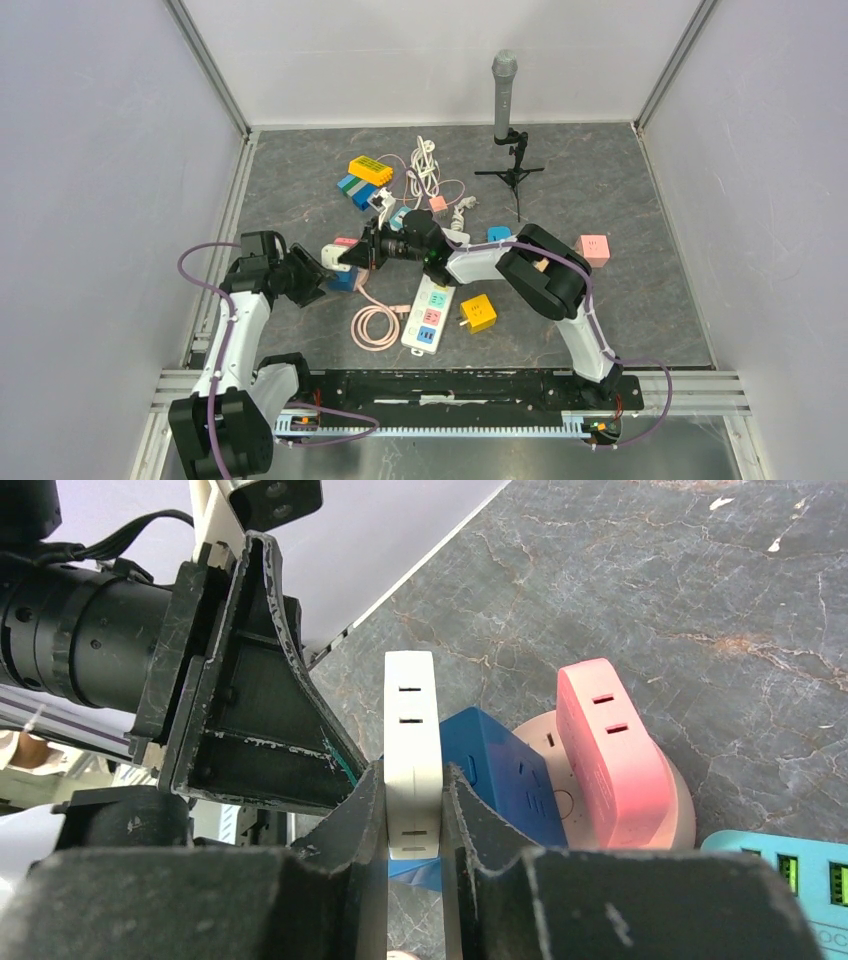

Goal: Pull the plug off the socket

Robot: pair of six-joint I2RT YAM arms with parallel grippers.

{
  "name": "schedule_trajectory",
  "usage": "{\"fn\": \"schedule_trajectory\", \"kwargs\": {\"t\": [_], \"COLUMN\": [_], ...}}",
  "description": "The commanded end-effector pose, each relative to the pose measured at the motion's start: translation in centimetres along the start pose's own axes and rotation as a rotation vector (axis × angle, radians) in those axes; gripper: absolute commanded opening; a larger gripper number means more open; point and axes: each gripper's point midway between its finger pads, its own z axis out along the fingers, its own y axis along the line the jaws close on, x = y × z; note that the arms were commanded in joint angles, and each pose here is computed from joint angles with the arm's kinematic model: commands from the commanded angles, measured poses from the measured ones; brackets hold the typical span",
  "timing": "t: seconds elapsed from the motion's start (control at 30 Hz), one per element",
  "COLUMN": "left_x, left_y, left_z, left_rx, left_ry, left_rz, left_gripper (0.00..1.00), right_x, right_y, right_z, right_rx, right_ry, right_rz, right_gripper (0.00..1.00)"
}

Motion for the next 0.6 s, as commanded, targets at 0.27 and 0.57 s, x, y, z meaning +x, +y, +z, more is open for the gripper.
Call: {"fn": "schedule_trajectory", "kwargs": {"t": [0.27,0.57], "left_x": [-1.9,-1.6], "left_y": [2.7,3.7], "left_z": [0.6,1.2], "left_rx": [-0.168,-0.242], "left_ry": [-0.081,-0.102], "left_rz": [-0.048,-0.067], "left_gripper": [0.54,0.48], "right_x": [-5.4,-9.2], "right_y": [3.0,3.8], "right_z": [0.6,0.2], "right_rx": [-0.139,-0.22], "right_ry": [-0.115,-0.221], "right_rz": [0.028,0.104], "right_gripper": [0.0,0.0]}}
